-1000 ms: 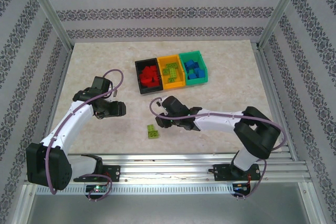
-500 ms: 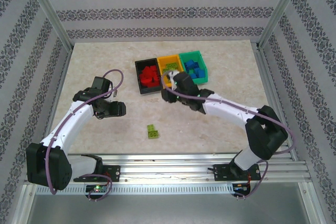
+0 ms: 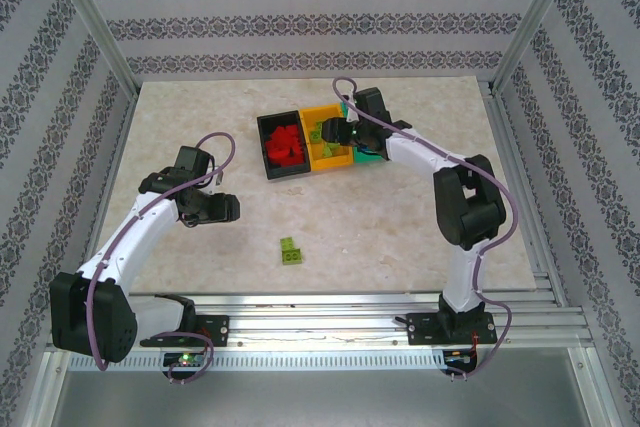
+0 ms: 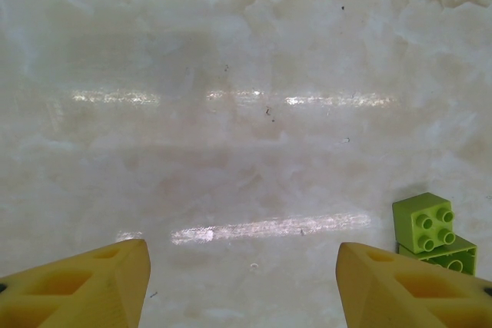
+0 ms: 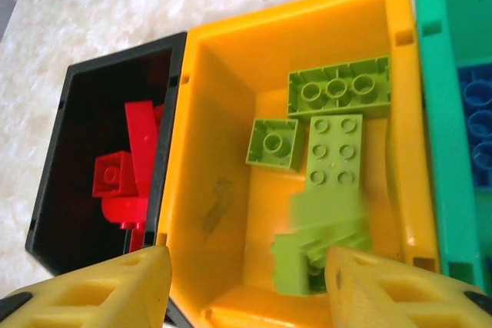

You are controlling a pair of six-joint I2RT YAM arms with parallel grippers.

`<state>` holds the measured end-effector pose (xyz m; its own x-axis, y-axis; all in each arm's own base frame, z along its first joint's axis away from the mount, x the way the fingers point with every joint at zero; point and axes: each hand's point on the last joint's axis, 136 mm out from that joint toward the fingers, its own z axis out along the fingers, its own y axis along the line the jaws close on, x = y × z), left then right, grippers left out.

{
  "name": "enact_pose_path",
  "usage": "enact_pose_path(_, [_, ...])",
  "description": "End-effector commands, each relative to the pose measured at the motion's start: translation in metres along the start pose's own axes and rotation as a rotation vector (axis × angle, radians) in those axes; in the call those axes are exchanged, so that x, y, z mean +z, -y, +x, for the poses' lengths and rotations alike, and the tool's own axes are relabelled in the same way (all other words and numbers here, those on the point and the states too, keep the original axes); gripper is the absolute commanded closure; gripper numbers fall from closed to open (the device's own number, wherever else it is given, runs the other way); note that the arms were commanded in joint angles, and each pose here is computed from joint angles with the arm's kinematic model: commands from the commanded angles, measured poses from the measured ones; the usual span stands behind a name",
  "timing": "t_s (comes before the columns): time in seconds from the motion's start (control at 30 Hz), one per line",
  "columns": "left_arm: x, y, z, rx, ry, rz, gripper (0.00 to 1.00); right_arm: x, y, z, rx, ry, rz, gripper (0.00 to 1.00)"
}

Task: Sort the legos into containers by color

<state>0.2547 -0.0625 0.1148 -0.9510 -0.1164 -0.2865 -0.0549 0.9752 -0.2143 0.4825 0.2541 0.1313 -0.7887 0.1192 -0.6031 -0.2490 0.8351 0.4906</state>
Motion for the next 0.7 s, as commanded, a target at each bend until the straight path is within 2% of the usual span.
enact_pose_path(0.0, [0.0,-0.003,-0.003,0.007,0.015,-0.005,0.35,-0.009,-0.016,0.009,0.006,-0.019,-0.062,0.44])
enact_pose_path(0.3, [0.0,-0.002,-0.004,0.012,0.015,0.0,0.35,-0.04,-0.034,0.079,-0.083,-0.105,-0.084,0.44])
enact_pose_path(0.53, [0.001,-0.002,-0.003,0.01,0.011,-0.001,0.35,-0.062,-0.065,0.153,-0.231,-0.261,-0.147,0.44])
enact_pose_path(0.67, [0.0,-0.002,-0.003,0.011,0.012,0.0,0.35,-0.064,-0.081,0.194,-0.212,-0.369,-0.218,0.44])
